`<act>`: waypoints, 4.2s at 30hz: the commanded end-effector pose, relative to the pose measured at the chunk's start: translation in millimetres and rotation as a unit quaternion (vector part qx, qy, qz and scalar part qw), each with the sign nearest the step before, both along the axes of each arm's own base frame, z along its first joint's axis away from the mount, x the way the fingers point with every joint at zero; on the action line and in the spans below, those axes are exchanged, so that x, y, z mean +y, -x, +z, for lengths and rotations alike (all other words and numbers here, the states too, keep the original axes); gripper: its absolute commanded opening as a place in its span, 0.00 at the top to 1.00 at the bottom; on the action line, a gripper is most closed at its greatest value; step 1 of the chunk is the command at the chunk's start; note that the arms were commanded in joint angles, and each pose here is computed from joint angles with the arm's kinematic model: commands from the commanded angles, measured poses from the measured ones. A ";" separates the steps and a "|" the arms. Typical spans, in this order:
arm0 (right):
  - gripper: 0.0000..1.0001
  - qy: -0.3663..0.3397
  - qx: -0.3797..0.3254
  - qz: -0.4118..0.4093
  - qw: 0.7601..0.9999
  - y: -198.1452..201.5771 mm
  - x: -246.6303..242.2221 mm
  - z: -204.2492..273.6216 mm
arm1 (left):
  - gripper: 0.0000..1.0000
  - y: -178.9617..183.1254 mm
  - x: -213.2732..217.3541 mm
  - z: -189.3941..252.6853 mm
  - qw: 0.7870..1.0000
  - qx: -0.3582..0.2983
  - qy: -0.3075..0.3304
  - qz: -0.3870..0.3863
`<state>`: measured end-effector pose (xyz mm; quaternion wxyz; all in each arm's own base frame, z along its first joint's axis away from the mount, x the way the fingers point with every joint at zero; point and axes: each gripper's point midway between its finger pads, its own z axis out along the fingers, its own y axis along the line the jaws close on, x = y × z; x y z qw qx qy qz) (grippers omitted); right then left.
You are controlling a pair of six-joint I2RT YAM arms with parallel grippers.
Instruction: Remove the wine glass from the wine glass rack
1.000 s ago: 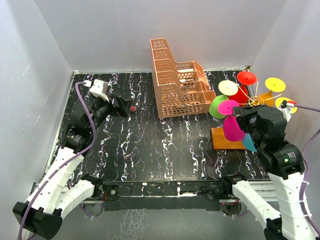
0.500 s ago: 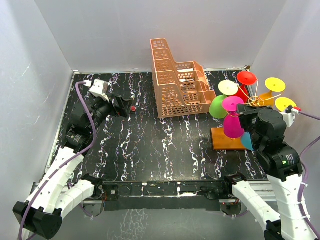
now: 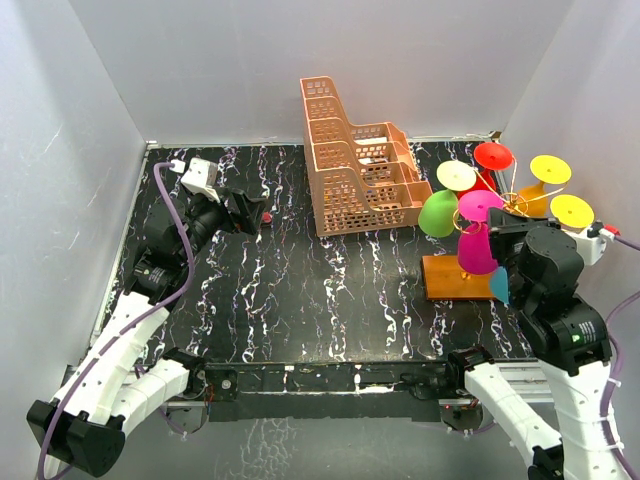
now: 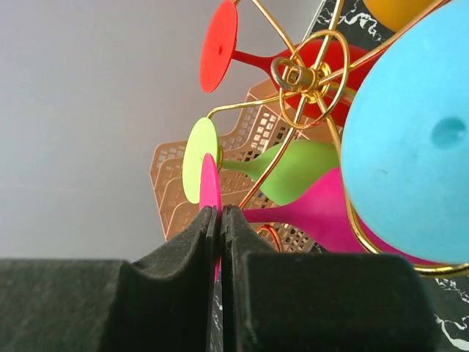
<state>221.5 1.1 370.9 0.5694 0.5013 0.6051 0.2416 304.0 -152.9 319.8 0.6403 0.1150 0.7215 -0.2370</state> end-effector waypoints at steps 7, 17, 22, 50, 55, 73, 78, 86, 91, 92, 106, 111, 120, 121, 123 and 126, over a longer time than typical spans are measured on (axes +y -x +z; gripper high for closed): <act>0.92 -0.035 -0.058 -0.005 0.998 15.6 -3.6 16.5 | 0.03 -0.2 -4.4 -0.2 1.000 -0.005 0.003 -0.009; 0.92 -0.023 -0.071 0.068 0.995 31.3 16.1 12.1 | 0.03 -1.1 -10.3 -4.6 1.000 0.003 0.010 -0.021; 0.92 0.008 -0.096 0.115 0.989 41.4 27.2 20.0 | 0.03 -2.2 -12.8 -8.6 1.000 0.009 0.012 -0.026; 0.92 0.020 -0.381 0.503 0.776 84.4 163.4 98.8 | 0.03 17.5 -103.1 -5.3 0.869 0.210 0.379 -0.240; 0.92 0.000 -0.379 0.514 0.770 72.6 169.5 111.1 | 0.03 38.5 -110.0 24.3 0.792 0.211 0.472 -0.326; 0.92 -0.141 -0.360 0.559 0.734 58.7 181.3 93.2 | 0.12 77.0 -142.9 34.8 0.695 0.230 0.517 -0.443; 0.92 -0.133 -0.343 0.553 0.747 52.7 182.4 86.4 | 0.16 90.8 -146.9 47.2 0.688 0.220 0.515 -0.463; 0.92 -0.086 -0.348 0.521 0.775 55.6 173.5 95.5 | 0.16 107.3 -142.2 68.9 0.682 0.191 0.516 -0.483; 0.92 -0.076 -0.350 0.507 0.784 58.4 169.0 99.8 | 0.16 113.6 -141.4 78.1 0.680 0.176 0.513 -0.493; 0.92 -0.077 -0.351 0.507 0.784 58.7 168.7 99.8 | 0.16 114.2 -142.5 78.8 0.679 0.176 0.512 -0.495; 0.92 -0.099 -0.345 0.494 0.792 56.0 164.8 98.7 | 0.22 123.0 -152.0 96.4 0.666 0.163 0.509 -0.521; 0.92 -0.099 -0.302 0.439 0.840 36.3 152.4 80.8 | 0.24 126.6 -150.7 102.0 0.665 0.153 0.508 -0.526; 0.91 -0.099 -0.263 0.378 0.882 22.6 134.9 64.8 | 0.37 126.8 -152.5 104.5 0.662 0.151 0.513 -0.525; 0.90 -0.102 -0.253 0.369 0.888 20.1 132.5 61.6 | 0.39 127.5 -153.2 106.3 0.661 0.149 0.513 -0.528; 0.90 -0.103 -0.244 0.354 0.897 17.6 127.9 58.1 | 0.43 128.6 -154.4 110.5 0.658 0.145 0.512 -0.532; 0.88 -0.102 -0.246 0.350 0.898 19.1 125.8 59.1 | 0.46 131.1 -156.4 116.5 0.654 0.140 0.511 -0.540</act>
